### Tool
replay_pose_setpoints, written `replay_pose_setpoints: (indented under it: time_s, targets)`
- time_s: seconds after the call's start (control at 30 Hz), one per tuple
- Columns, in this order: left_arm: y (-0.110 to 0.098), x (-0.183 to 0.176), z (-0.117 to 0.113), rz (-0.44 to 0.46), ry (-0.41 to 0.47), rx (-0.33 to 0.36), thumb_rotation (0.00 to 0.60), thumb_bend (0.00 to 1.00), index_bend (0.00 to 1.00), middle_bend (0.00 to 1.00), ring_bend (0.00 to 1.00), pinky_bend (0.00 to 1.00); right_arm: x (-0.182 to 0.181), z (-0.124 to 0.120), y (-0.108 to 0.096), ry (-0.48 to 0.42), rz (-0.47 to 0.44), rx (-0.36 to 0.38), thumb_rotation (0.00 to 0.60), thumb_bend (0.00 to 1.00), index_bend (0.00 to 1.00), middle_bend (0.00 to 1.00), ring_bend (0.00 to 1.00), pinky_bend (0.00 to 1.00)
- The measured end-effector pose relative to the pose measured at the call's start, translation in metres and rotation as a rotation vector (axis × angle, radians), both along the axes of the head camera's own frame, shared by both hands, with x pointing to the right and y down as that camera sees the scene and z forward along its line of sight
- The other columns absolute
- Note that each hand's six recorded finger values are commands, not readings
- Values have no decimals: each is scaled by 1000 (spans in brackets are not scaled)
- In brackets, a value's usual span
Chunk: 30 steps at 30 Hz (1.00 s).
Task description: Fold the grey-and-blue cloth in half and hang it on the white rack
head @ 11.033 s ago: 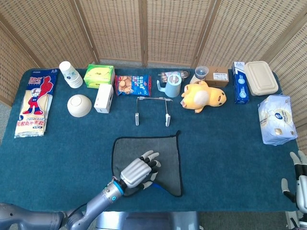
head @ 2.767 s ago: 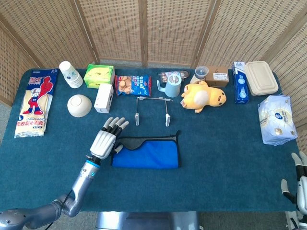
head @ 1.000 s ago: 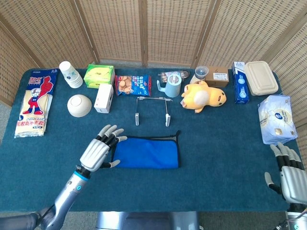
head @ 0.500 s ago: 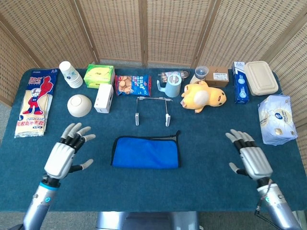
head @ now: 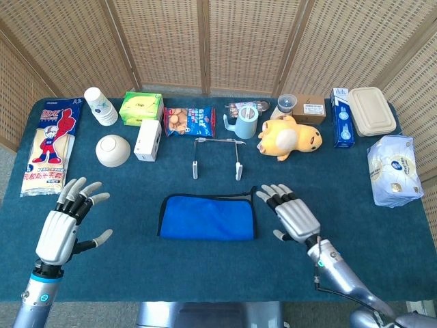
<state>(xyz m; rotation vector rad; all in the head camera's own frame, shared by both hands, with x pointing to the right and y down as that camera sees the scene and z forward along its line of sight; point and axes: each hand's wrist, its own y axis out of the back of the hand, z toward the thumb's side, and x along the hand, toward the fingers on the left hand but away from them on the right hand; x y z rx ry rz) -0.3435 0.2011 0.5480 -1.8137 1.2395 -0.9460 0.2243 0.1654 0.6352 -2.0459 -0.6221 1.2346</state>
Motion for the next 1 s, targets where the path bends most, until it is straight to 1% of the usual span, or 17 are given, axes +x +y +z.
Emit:
replay_pose_setpoints:
  time_s: [0.23,0.33,0.63,0.9,1.0]
  targets:
    - [1,-6,2,-18,3,-15,600,259,260,177,0,15,-31,16,-9,10,-42,19,600,215,0,0,0,0]
    - [2,-8,3,-22,2,-19,600,259,259,175,0,15,-40,23,-16,25,-52,37,600,221,0,0,0,0]
    - [5,-9,9,-32,11,-50,600,259,258,164,0,13,-64,42,-25,55,-69,41,600,226,0,0,0,0]
    - [8,-11,11,-43,11,-66,600,259,257,159,0,4,-71,51,-30,65,-69,60,600,232,0,0,0,0]
    - [8,-12,11,-46,12,-66,600,259,257,158,0,4,-70,53,-29,68,-70,57,600,239,0,0,0,0]
